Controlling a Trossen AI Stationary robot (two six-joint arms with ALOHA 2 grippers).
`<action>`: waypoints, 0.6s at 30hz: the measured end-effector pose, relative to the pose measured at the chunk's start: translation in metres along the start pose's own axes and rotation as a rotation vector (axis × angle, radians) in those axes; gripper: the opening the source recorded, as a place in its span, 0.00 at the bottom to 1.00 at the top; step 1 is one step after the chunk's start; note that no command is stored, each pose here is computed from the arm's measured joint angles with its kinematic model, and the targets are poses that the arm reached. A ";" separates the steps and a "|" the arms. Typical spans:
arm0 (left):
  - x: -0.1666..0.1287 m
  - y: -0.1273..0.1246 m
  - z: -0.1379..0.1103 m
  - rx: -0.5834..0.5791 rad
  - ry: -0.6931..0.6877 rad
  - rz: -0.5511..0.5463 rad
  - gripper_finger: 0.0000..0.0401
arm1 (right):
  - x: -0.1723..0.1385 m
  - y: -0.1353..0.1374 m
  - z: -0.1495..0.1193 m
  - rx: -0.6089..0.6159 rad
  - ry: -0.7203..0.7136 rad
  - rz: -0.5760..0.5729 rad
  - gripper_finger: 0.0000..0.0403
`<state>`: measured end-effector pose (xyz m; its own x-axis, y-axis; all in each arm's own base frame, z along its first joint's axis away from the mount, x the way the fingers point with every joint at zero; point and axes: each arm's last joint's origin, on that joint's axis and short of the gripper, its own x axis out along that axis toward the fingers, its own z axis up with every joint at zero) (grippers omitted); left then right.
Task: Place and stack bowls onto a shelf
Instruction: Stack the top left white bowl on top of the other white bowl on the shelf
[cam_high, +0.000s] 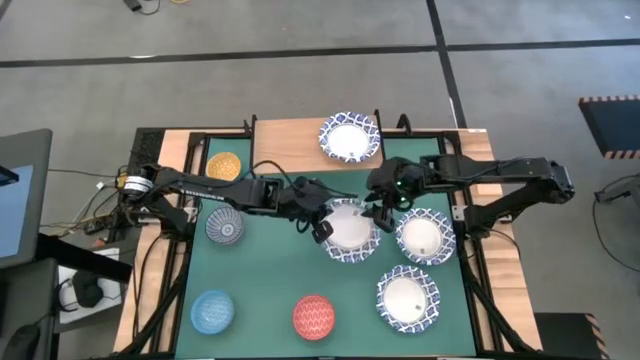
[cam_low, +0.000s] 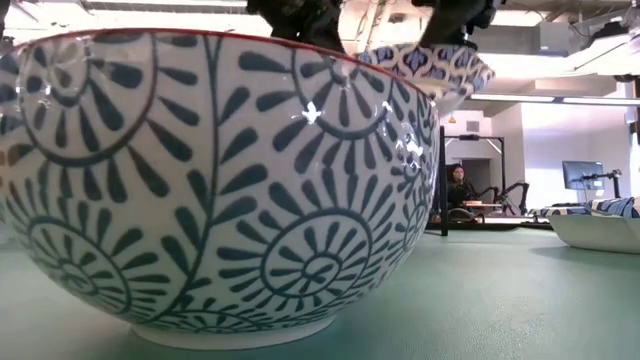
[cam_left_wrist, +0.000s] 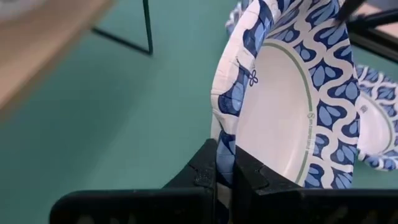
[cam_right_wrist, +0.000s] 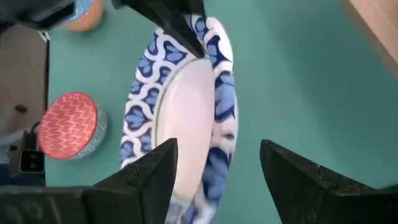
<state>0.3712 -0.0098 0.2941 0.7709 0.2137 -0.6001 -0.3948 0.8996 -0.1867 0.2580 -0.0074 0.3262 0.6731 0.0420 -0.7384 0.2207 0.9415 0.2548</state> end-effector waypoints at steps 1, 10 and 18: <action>-0.001 0.000 0.003 0.004 -0.009 -0.002 0.00 | 0.003 -0.001 -0.001 -0.002 0.014 -0.007 0.63; -0.005 0.009 0.015 0.013 0.016 0.002 0.01 | 0.010 -0.010 0.004 0.020 0.012 -0.035 0.32; -0.019 0.023 0.035 0.025 0.083 0.037 0.17 | 0.000 -0.044 0.018 0.163 -0.077 -0.057 0.09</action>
<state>0.3649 0.0197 0.3287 0.7118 0.2158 -0.6685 -0.4085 0.9013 -0.1441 0.2606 -0.0548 0.3262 0.7068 -0.0418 -0.7061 0.3675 0.8747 0.3160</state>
